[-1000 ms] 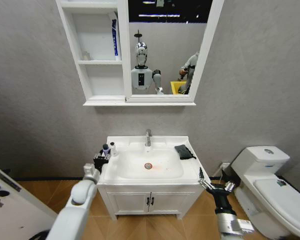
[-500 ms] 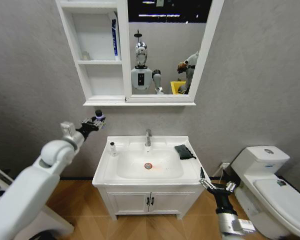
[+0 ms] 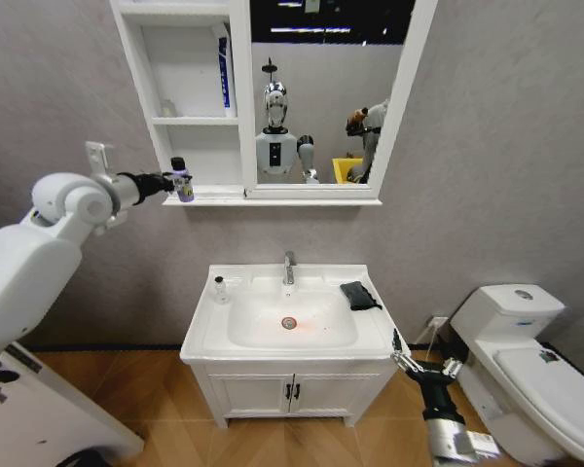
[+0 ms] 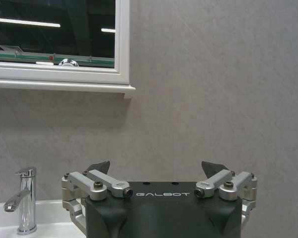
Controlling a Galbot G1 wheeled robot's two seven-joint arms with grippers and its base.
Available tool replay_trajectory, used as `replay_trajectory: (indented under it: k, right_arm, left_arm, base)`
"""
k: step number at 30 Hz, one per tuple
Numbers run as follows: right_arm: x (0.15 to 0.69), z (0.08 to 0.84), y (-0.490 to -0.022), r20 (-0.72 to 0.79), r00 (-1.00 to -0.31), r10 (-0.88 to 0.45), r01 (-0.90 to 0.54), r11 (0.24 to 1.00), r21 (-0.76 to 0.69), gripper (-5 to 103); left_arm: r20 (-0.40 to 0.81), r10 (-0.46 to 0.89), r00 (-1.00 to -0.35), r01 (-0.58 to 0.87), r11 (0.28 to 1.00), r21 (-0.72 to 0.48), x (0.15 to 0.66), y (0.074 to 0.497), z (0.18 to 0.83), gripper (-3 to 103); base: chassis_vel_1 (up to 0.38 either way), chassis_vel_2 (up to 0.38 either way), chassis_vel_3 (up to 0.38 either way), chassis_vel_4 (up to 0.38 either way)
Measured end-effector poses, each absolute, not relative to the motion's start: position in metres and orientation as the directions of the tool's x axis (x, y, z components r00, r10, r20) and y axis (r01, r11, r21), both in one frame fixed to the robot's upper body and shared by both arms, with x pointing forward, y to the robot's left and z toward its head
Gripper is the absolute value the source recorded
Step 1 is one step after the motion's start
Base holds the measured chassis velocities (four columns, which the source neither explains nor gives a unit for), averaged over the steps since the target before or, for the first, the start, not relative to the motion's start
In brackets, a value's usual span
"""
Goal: Move facial cleanser and shampoo from washbasin to cabinet, then wipe washbasin with towel.
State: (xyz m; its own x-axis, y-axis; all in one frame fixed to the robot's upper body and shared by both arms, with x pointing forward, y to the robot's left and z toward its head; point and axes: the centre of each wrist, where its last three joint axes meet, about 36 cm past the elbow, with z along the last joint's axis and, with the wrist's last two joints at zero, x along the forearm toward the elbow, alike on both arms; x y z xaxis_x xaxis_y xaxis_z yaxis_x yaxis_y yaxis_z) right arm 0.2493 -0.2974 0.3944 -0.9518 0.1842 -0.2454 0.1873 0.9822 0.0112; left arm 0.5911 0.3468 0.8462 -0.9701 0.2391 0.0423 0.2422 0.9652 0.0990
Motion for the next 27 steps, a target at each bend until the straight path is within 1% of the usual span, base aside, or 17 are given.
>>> replay_trajectory:
  k: [3, 4, 6, 10, 13, 21, 27]
  right_arm:
    - [0.247, 0.391, -0.301, -0.241, -0.952, 0.19, 0.193, 0.981, 0.014, 100]
    - [0.247, 0.391, -0.301, -0.241, -0.952, 0.19, 0.193, 0.981, 0.014, 100]
    - [0.247, 0.39, -0.303, -0.242, -0.95, 0.197, 0.199, 0.98, 0.017, 100]
    - [0.247, 0.391, -0.305, -0.244, -0.948, 0.205, 0.205, 0.978, 0.023, 100]
    - [0.245, 0.386, -0.309, -0.24, -0.947, 0.215, 0.215, 0.976, 0.027, 100]
    - [0.241, 0.382, -0.314, -0.236, -0.945, 0.226, 0.225, 0.974, 0.031, 100]
    - [0.244, 0.383, -0.317, -0.243, -0.941, 0.236, 0.234, 0.972, 0.038, 100]
  left_arm:
    - [0.072, 0.215, -0.974, 0.222, 0.969, 0.112, 0.622, 0.336, 0.856, 42]
    - [0.072, 0.215, -0.974, 0.222, 0.969, 0.112, 0.622, 0.336, 0.856, 42]
    - [0.09, 0.194, -0.977, 0.204, 0.97, 0.131, 0.645, 0.329, 0.857, 42]
    - [0.099, 0.185, -0.978, 0.197, 0.972, 0.126, 0.663, 0.32, 0.855, 42]
    - [0.104, 0.181, -0.978, 0.193, 0.973, 0.125, 0.684, 0.304, 0.851, 42]
    - [0.098, 0.153, -0.983, 0.165, 0.978, 0.125, 0.698, 0.299, 0.85, 42]
    - [0.099, 0.116, -0.988, 0.128, 0.984, 0.127, 0.704, 0.309, 0.84, 42]
  base:
    - [0.0, 0.0, 0.0, 0.0]
    - [0.0, 0.0, 0.0, 0.0]
    - [0.0, 0.0, 0.0, 0.0]
    - [0.0, 0.0, 0.0, 0.0]
    - [0.0, 0.0, 0.0, 0.0]
    - [0.0, 0.0, 0.0, 0.0]
    - [0.0, 0.0, 0.0, 0.0]
